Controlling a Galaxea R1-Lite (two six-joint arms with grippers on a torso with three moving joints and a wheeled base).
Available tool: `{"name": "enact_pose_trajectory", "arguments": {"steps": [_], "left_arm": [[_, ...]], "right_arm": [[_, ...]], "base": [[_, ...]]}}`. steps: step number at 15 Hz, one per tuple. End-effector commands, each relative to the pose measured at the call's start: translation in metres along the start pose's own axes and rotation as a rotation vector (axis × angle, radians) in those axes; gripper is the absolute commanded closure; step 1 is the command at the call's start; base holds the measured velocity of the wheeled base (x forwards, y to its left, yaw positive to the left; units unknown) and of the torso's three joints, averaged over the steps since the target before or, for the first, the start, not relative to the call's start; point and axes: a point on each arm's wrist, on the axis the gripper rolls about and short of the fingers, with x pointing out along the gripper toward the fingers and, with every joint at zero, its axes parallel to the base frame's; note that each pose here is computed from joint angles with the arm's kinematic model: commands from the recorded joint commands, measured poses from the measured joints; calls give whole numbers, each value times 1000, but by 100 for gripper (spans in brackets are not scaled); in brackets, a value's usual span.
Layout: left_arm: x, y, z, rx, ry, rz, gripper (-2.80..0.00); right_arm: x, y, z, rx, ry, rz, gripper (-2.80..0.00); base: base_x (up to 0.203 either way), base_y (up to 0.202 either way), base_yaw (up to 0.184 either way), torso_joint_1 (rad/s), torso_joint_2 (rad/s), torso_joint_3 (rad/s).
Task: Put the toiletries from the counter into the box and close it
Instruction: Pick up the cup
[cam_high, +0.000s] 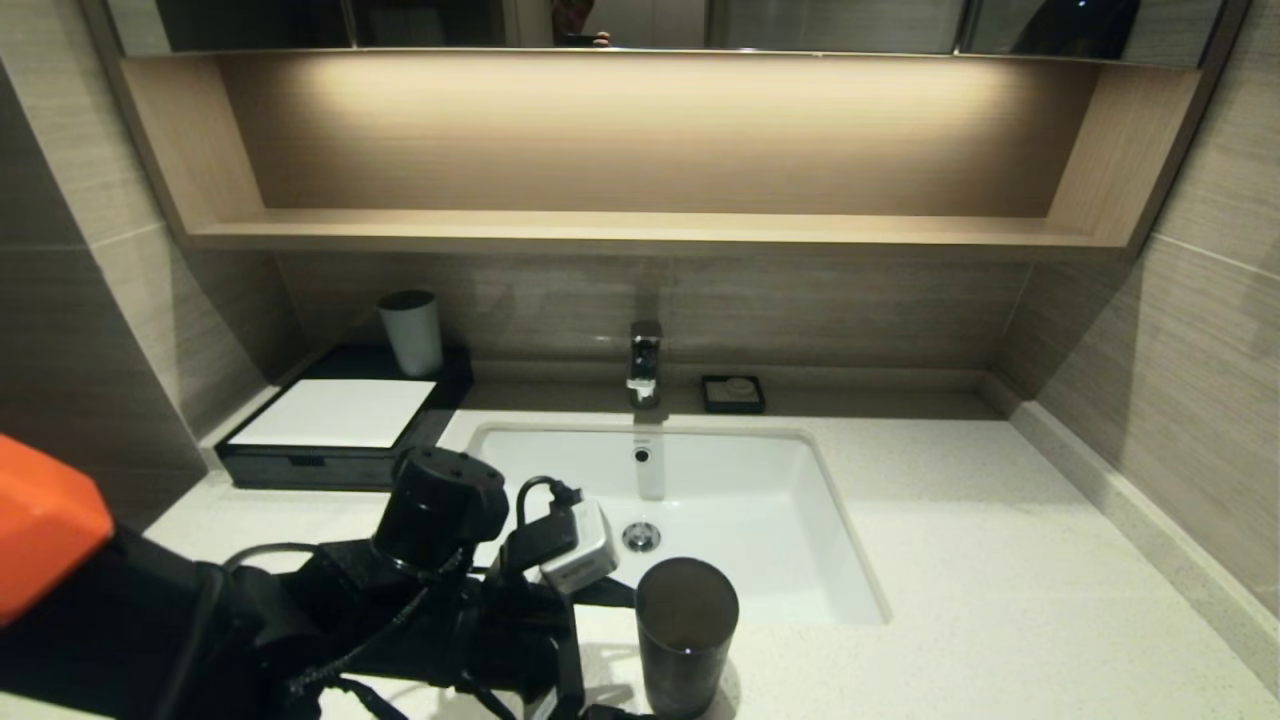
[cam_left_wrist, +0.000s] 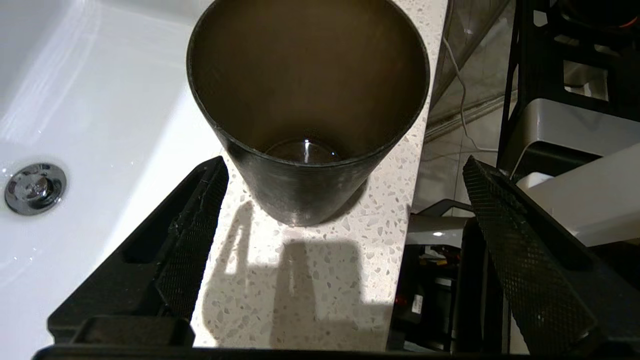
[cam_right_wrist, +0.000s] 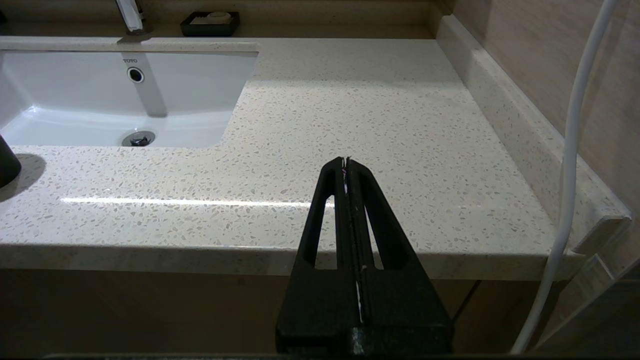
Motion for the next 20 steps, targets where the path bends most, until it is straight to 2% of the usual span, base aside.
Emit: {"name": "enact_pose_trajectory", "arguments": {"steps": [1, 5, 11, 20], "left_arm": [[1, 0, -2, 18, -25, -3, -280], [1, -5, -14, 22, -30, 4, -280], [8, -4, -14, 34, -82, 16, -280], [13, -5, -17, 24, -85, 13, -280]], "right_arm": [[0, 0, 0, 0, 0, 0, 0], [0, 0, 0, 0, 1, 0, 0], [0, 0, 0, 0, 1, 0, 0], [0, 0, 0, 0, 0, 0, 0]], "base": [[0, 0, 0, 0, 0, 0], [0, 0, 0, 0, 0, 0], [0, 0, 0, 0, 0, 0], [0, 0, 0, 0, 0, 0]]}}
